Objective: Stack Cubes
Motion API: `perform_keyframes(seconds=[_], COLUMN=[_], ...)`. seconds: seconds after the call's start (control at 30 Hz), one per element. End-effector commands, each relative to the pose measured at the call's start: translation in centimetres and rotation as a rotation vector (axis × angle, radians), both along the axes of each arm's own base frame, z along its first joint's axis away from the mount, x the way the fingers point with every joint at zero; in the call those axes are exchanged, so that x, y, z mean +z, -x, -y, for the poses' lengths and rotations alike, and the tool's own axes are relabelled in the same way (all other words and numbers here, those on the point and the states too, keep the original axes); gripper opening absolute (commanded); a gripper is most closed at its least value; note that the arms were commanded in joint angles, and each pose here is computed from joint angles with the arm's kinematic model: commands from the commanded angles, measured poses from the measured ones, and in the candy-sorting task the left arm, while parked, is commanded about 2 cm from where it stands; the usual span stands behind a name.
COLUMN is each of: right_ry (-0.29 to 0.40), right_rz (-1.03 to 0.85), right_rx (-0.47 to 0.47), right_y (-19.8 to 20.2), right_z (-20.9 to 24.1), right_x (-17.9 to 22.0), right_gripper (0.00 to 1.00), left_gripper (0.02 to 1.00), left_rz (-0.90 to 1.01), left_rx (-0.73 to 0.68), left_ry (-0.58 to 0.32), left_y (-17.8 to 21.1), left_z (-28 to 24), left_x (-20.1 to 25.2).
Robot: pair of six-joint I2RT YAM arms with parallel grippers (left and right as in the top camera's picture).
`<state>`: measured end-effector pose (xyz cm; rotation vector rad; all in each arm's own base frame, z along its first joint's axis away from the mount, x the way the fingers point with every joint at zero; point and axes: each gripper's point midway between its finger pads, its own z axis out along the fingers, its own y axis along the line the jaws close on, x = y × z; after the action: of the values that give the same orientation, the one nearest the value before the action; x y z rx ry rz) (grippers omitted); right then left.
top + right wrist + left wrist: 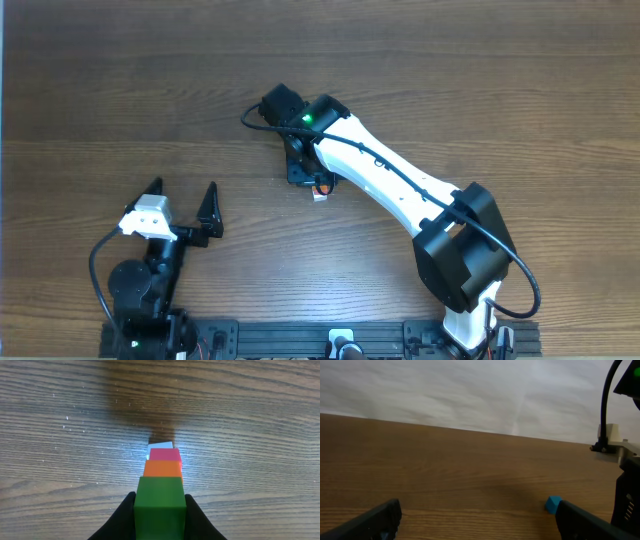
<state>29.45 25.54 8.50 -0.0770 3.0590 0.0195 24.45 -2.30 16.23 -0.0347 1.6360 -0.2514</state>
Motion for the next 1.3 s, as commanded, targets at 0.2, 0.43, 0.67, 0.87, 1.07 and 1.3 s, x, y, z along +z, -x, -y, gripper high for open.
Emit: perform_keyframes(seconds=[0.2,0.43,0.67,0.87,1.07,1.3], right_ry=[-0.019,-0.019,-0.024,-0.047,-0.061,-0.012], right_rz=[0.012,0.012,0.044,0.123,0.160,0.105], right_rx=[-0.020,-0.020,-0.014,0.014,0.027,0.034], right_y=[0.1,0.1,-0.7,-3.4,-6.4,-9.1], right_z=[0.3,0.3,0.1,0.2,0.3,0.5], right_x=[0.8,0.8,1.2,3.7,5.4,3.7], right_gripper=[0.492,0.991,0.991,0.991,0.993,0.991], left_gripper=[0.998,1.000,1.000,1.000,1.000,1.000], left_rz=[0.003,0.003,0.003,0.003,0.003,0.003], left_rx=[-0.010,-0.010,-0.010,-0.010,-0.010,-0.010], left_ry=[-0.014,-0.014,-0.014,-0.014,-0.014,-0.014], left_y=[0.0,0.0,0.0,0.0,0.0,0.0], left_z=[0.2,0.2,0.2,0.2,0.2,0.2], left_x=[-0.2,-0.2,-0.2,-0.2,-0.2,-0.2])
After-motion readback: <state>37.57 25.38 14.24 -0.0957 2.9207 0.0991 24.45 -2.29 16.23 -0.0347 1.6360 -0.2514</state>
